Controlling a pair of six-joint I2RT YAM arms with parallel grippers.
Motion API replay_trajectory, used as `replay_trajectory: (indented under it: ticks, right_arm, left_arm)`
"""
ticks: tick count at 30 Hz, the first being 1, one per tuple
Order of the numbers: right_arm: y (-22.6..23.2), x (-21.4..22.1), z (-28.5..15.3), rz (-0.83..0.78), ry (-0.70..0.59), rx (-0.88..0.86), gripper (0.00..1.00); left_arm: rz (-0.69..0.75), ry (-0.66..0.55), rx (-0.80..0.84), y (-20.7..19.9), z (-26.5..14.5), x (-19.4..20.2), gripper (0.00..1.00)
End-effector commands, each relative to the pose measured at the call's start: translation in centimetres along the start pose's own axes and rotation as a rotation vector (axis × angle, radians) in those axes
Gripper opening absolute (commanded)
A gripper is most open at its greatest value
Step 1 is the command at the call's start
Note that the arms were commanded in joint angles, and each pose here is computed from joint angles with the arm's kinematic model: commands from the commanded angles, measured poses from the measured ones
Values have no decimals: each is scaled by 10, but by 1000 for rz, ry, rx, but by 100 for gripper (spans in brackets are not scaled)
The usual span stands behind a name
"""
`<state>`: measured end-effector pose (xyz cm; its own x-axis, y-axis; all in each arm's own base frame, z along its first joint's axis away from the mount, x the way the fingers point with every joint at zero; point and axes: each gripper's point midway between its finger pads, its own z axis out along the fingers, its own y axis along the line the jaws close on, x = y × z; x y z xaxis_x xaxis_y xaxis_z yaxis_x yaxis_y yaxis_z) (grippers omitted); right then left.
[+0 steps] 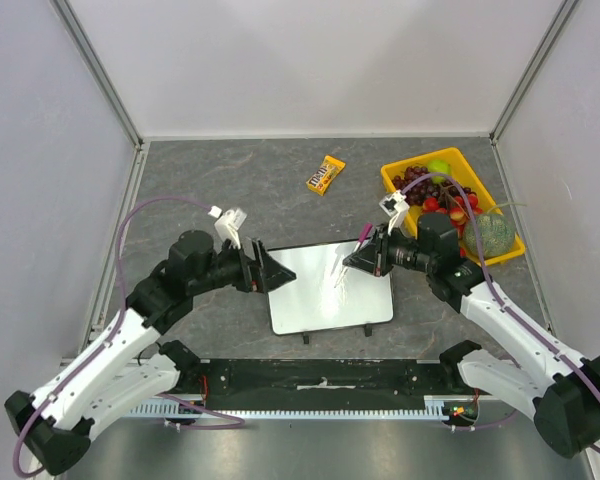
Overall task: Write a sentence on the whiteboard
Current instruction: Hold the whiteboard on the whiteboard stand.
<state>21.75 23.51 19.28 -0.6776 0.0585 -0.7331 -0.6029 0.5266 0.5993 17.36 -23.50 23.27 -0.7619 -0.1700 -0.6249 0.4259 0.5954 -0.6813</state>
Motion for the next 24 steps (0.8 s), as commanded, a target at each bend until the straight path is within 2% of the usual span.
replay_trajectory:
  ticks: [1, 15, 19, 24]
  right_arm:
    - [18, -33, -1, -102, -102, -64, 0]
    - [-4, -9, 4, -111, -49, -16, 0]
    - [-3, -13, 6, -137, -41, -23, 0]
    - [11, -25, 11, -182, -35, -66, 0]
  left_arm:
    - [83, -85, -1, 9, -15, 1, 96]
    - [64, -59, -32, 26, -6, 15, 95]
    - [65, -88, -4, 18, -13, 10, 95]
    - [48, -139, -51, 23, -19, 2, 95]
